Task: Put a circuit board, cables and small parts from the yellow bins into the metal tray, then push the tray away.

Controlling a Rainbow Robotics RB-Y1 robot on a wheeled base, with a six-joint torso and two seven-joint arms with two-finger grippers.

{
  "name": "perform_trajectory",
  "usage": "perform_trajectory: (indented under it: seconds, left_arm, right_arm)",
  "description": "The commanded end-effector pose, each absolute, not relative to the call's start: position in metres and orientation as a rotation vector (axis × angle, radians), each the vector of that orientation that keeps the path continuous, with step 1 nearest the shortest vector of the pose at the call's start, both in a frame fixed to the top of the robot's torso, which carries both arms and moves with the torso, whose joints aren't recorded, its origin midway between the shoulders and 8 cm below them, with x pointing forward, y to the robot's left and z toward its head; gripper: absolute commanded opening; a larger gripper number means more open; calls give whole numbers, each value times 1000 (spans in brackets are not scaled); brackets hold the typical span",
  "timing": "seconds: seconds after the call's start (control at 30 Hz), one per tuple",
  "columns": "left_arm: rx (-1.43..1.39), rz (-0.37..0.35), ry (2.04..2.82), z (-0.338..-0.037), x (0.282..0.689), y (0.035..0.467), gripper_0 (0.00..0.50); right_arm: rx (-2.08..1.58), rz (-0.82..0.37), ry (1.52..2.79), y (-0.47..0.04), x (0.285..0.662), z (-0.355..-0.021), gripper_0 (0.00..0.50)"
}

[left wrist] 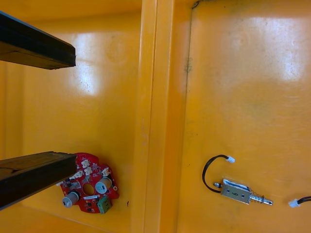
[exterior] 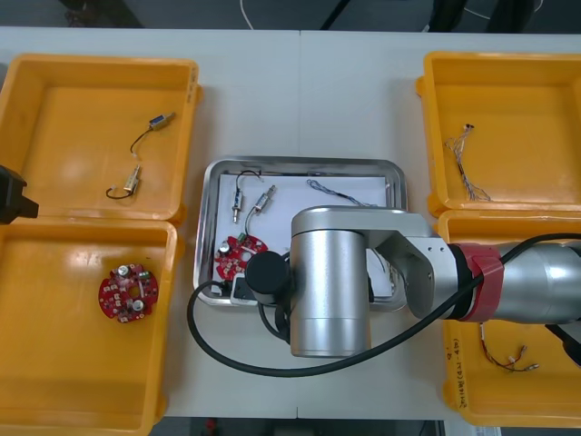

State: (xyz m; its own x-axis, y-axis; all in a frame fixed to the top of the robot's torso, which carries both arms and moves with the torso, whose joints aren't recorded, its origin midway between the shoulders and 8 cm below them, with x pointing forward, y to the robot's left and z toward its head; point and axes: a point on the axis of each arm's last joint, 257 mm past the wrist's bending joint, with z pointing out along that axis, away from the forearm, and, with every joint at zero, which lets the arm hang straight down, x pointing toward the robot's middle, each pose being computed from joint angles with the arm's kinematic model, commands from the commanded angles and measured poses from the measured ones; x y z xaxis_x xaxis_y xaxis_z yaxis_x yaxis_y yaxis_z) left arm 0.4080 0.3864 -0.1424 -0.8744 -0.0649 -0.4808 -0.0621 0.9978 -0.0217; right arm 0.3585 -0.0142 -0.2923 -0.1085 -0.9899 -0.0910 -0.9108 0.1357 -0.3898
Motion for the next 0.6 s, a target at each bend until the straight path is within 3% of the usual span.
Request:
perform_trajectory:
  seconds: [0.03,0.6]
  left_arm:
    - [32,0,2655,-151,405,381,500]
    - [32,0,2655,-151,405,381,500]
  right_arm:
    - [-1878,-341,2009,6,359,-286,500]
    - [-1880,-392,1977,4,366,-300,500]
